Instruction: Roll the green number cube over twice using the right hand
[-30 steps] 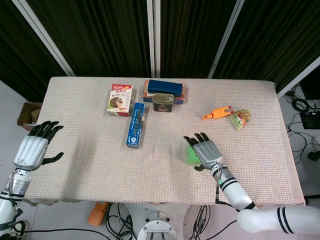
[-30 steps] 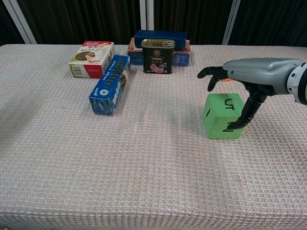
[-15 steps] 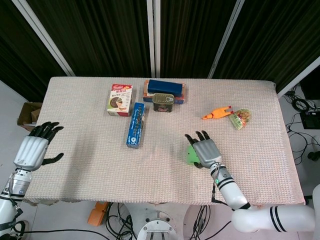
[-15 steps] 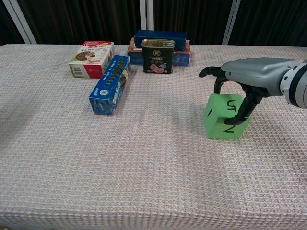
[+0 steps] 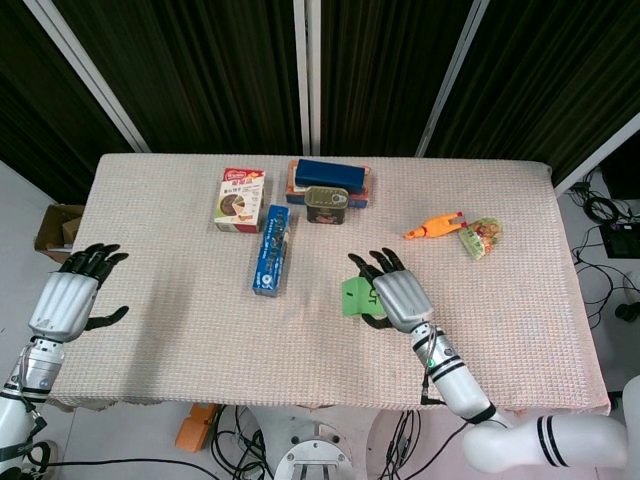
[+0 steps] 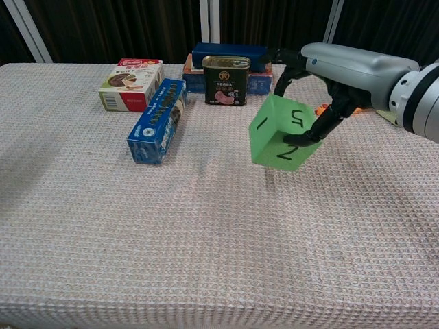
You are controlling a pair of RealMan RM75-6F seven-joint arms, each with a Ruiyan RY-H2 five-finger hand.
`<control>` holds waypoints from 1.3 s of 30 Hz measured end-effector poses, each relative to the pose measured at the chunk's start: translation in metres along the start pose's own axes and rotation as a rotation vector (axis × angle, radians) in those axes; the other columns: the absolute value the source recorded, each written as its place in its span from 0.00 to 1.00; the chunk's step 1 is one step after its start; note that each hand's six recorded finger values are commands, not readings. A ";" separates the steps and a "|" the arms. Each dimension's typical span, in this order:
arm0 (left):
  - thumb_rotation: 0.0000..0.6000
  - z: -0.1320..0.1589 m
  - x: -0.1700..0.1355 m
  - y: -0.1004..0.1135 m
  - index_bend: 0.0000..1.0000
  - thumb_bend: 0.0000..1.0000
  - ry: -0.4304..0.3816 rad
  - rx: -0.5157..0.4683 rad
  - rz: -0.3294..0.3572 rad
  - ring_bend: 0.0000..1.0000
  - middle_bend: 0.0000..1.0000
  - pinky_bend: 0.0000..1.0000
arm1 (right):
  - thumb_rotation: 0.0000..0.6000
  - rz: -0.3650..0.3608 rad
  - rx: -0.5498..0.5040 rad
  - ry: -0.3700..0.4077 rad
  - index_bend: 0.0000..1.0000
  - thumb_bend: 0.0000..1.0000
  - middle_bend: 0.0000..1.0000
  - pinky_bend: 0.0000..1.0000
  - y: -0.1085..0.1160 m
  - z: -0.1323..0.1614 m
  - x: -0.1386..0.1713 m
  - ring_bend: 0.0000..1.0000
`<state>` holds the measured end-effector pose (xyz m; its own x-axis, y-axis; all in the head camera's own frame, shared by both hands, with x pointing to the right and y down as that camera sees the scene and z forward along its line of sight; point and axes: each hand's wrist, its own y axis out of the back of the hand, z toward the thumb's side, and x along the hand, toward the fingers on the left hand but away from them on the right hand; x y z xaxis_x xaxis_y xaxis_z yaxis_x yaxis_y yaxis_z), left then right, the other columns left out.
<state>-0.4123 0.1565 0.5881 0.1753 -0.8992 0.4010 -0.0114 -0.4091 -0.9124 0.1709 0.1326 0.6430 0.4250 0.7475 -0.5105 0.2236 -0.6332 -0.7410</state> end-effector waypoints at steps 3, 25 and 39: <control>0.92 -0.001 -0.001 -0.001 0.20 0.18 0.002 0.007 -0.006 0.12 0.15 0.20 | 1.00 -0.049 -0.167 0.043 0.00 0.24 0.61 0.00 -0.001 -0.006 -0.005 0.09; 0.91 -0.001 0.001 0.003 0.23 0.18 -0.031 0.006 0.072 0.12 0.15 0.20 | 1.00 0.075 -0.747 0.123 0.00 0.20 0.62 0.00 -0.075 -0.104 -0.011 0.12; 0.91 -0.001 0.001 0.003 0.24 0.18 -0.032 0.008 0.071 0.12 0.15 0.20 | 1.00 0.080 -0.668 0.136 0.00 0.00 0.02 0.00 -0.070 -0.112 0.003 0.00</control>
<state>-0.4135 0.1541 0.5856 0.2052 -0.9206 0.3322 -0.0169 -0.3427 -0.9393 0.2544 0.1564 0.7418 0.5594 0.6888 -0.4611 0.6612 -0.7063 -0.2529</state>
